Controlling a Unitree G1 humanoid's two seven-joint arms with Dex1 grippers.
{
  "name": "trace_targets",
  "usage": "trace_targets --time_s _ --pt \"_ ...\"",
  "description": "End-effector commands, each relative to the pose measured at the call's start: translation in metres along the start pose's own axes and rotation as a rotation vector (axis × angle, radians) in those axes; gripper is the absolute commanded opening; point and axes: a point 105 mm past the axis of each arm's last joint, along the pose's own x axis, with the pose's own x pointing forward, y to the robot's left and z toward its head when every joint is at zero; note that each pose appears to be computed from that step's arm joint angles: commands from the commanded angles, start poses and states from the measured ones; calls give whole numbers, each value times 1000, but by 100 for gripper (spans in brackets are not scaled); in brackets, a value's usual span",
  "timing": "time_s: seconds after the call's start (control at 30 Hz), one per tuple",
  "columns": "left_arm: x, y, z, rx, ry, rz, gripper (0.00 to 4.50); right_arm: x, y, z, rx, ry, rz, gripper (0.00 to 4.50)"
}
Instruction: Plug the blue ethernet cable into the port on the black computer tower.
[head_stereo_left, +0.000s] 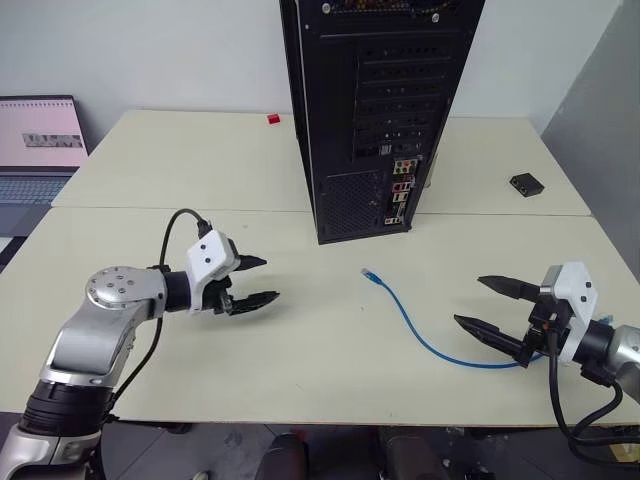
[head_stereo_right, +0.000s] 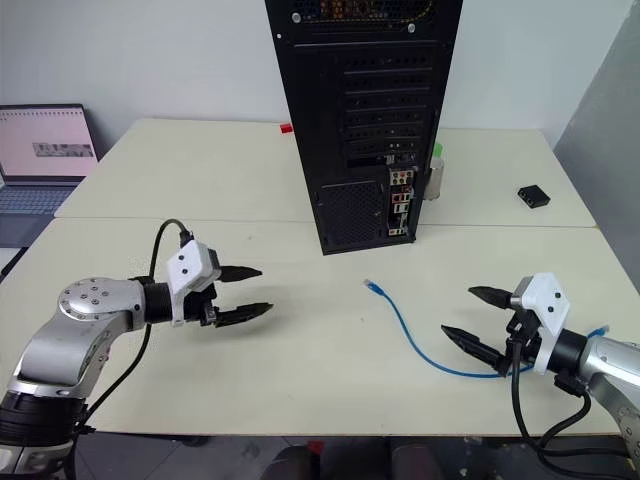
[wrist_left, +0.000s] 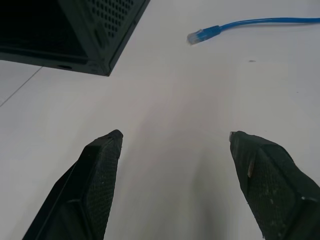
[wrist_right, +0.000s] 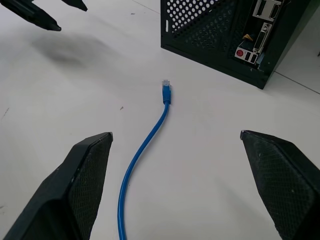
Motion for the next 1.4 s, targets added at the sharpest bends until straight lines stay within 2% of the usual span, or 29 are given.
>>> trace_targets --time_s 0.03,0.57,0.67,0.9,1.17,1.37,1.4 --pt "2 -6 15 42 -40 -40 362 -5 -1 11 -46 -12 -7 433" --pt "13 -26 13 59 -31 -107 362 5 7 16 -43 -13 15 433" --pt "20 -30 7 123 -3 -128 362 23 11 14 -15 -12 27 433" --pt "34 -46 20 114 -70 -250 362 76 17 2 -29 10 65 433" --pt "39 -46 23 132 -78 -271 362 129 5 -19 -29 35 49 433" --pt "40 -47 21 138 -79 -270 362 150 2 -30 -4 51 38 433" --pt "41 -47 21 141 -78 -268 362 154 0 -34 -10 65 28 416"
